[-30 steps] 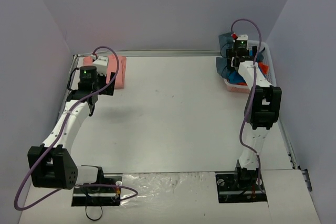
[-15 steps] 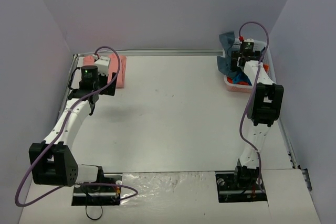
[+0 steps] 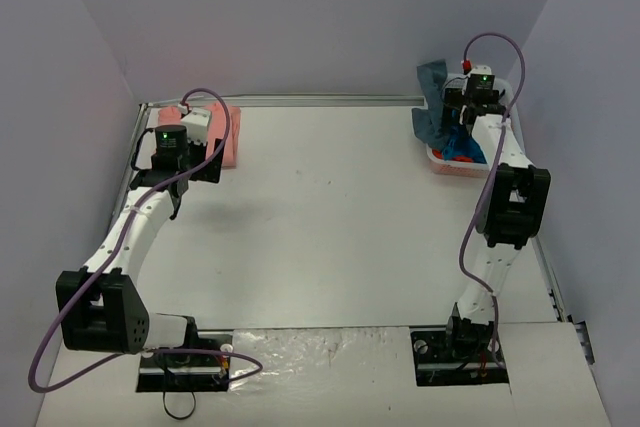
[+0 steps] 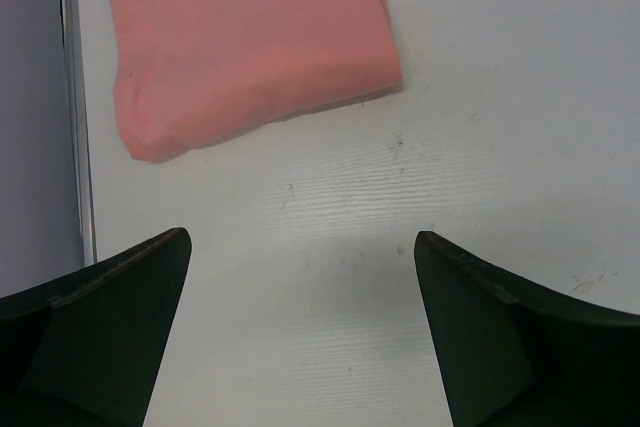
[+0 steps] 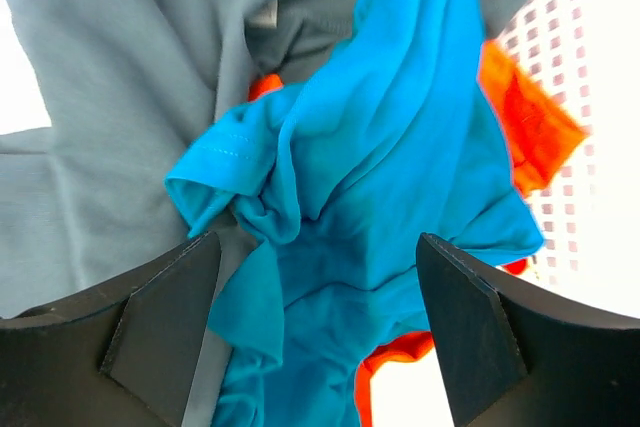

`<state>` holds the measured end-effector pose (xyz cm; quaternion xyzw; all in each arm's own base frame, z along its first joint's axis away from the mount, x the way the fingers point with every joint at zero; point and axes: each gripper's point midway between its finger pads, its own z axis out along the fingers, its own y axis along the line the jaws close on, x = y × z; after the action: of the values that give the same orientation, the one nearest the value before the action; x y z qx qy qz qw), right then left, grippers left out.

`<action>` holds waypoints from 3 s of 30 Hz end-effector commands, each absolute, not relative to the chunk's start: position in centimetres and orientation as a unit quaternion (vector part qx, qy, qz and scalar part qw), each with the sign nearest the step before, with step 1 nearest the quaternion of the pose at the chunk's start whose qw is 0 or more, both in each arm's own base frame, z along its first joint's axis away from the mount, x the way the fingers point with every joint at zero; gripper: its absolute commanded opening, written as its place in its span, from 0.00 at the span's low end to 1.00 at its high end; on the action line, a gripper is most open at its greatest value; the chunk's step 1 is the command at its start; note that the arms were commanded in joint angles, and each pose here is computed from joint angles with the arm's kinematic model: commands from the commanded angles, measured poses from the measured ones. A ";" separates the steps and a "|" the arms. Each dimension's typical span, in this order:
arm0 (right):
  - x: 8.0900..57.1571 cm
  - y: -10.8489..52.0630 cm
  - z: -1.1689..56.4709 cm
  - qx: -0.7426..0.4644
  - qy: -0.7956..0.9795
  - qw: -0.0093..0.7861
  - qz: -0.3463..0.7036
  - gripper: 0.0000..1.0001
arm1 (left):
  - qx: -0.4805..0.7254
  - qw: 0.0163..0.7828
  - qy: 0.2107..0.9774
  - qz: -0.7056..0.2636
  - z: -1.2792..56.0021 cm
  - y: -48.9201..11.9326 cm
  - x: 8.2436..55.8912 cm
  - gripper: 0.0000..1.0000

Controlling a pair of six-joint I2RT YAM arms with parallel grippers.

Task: Fold and stack the t-shirts
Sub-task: Grab crumpled tshirt from bin with the right arm, then move the tshirt to the center of the board

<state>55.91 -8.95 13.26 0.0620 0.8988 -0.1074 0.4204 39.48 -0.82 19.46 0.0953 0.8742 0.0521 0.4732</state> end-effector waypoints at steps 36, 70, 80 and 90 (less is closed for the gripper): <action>58.3 -11.1 12.3 0.107 0.884 0.439 -0.115 0.00 | 0.111 0.463 0.878 0.044 18.7 -1.1 39.9 0.94; 46.5 -8.5 31.9 0.086 0.804 0.573 -0.130 0.00 | 0.117 0.485 0.867 0.018 20.8 -2.1 39.2 0.94; 43.8 -3.4 43.4 0.023 0.754 0.655 -0.044 0.00 | 0.115 0.487 0.866 0.029 21.0 -1.7 39.2 0.94; 41.7 11.7 42.5 -0.151 0.766 0.615 0.109 0.00 | 0.107 0.491 0.863 0.051 22.0 -0.7 38.9 0.94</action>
<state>43.09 7.41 42.37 -0.0850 0.7703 0.0540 0.6297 39.07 -1.61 18.80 0.1133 0.8791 0.0324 0.4619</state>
